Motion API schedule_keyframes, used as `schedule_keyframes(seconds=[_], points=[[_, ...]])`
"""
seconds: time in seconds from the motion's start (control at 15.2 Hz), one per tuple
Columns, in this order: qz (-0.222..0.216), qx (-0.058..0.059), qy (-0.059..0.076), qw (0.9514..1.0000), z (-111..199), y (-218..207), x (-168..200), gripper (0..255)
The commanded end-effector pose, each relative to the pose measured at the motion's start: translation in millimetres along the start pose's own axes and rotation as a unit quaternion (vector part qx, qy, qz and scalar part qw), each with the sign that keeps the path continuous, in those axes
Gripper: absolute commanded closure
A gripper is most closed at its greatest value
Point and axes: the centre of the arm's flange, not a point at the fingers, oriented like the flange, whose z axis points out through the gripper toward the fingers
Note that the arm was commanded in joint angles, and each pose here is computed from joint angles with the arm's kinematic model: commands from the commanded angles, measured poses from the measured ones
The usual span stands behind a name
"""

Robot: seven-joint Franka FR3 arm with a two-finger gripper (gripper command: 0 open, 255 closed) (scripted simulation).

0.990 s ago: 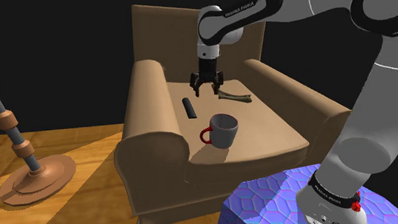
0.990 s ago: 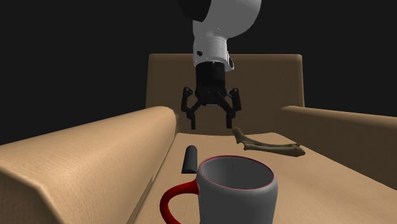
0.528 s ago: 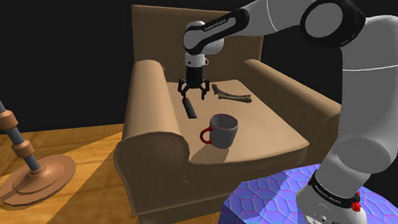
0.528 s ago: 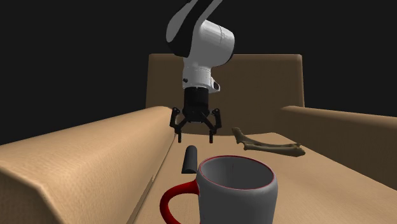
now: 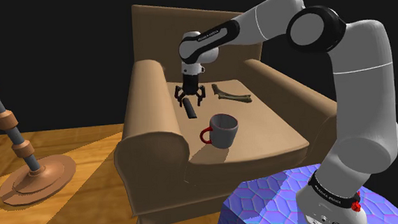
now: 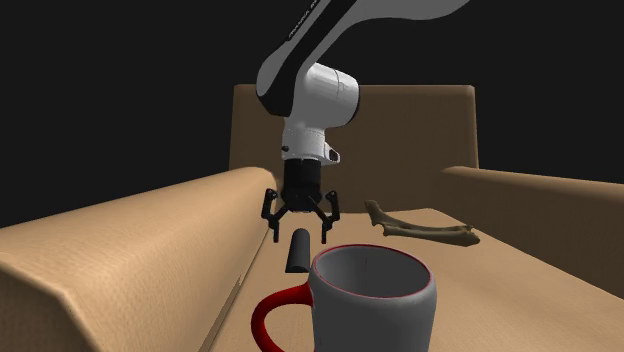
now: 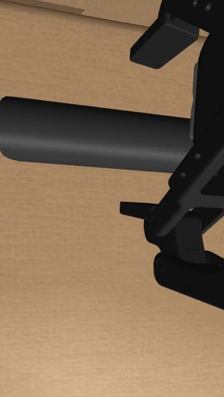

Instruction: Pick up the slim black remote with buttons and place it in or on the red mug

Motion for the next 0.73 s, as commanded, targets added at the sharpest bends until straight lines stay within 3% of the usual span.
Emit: schedule_keyframes(seconds=[0.0,0.53,0.59,0.66], points=[[0.0,0.0,0.0,1.0,13.5,-0.4,1.2,0],[0.0,0.0,0.0,1.0,13.5,-0.4,1.2,0],[0.0,0.0,0.0,1.0,13.5,-0.4,1.2,255],[0.0,0.0,0.0,1.0,13.5,-0.4,1.2,255]])
